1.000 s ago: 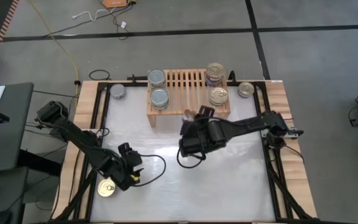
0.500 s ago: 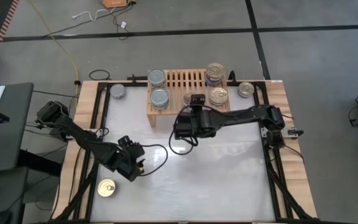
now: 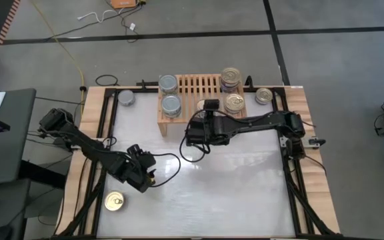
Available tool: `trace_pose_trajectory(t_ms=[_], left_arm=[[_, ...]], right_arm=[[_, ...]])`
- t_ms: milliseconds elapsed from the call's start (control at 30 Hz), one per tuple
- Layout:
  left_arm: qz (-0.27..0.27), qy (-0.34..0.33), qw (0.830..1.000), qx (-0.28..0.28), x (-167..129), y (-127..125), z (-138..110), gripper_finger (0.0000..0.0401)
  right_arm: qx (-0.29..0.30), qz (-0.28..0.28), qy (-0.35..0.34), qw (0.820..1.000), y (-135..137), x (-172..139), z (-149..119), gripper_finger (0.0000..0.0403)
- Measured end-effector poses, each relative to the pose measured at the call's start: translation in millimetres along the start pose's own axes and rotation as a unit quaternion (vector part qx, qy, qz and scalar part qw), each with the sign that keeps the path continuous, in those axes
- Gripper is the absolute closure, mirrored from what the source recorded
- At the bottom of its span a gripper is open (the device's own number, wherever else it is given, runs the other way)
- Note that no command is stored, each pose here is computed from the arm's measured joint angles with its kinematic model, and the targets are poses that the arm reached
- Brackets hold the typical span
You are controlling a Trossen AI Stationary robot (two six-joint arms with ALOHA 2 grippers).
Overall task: Stack canned seafood by type on shelf
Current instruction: Put the blue-pink tuna can on the shelf
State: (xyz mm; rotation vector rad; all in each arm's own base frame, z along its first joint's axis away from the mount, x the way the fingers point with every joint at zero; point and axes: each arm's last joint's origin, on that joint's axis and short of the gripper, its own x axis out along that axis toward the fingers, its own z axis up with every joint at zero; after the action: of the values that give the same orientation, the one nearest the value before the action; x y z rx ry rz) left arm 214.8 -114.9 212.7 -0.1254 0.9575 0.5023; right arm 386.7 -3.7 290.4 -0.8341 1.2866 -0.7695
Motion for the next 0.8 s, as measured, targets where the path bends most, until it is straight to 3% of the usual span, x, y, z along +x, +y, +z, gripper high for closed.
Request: trace_pose_trajectory(t_ms=[133,267,400,800], left_arm=[[0.000,0.000,1.000,-0.001,0,0,0,0.0104],[0.000,0.000,1.000,-0.002,0,0,0,0.0104],[-0.004,0.002,1.000,-0.003,0,0,0,0.0104],[-0.012,0.006,1.000,-0.007,0,-1,0,0.0104]], right_arm=[[-0.034,0.005,-0.011,0.999,6,-9,1,0.0020],[-0.057,0.059,-0.027,0.996,14,-18,1,0.0016],[-0.027,0.094,-0.024,0.995,16,-21,-1,0.0019],[0.082,0.079,-0.040,0.993,-14,-30,-2,0.0019]])
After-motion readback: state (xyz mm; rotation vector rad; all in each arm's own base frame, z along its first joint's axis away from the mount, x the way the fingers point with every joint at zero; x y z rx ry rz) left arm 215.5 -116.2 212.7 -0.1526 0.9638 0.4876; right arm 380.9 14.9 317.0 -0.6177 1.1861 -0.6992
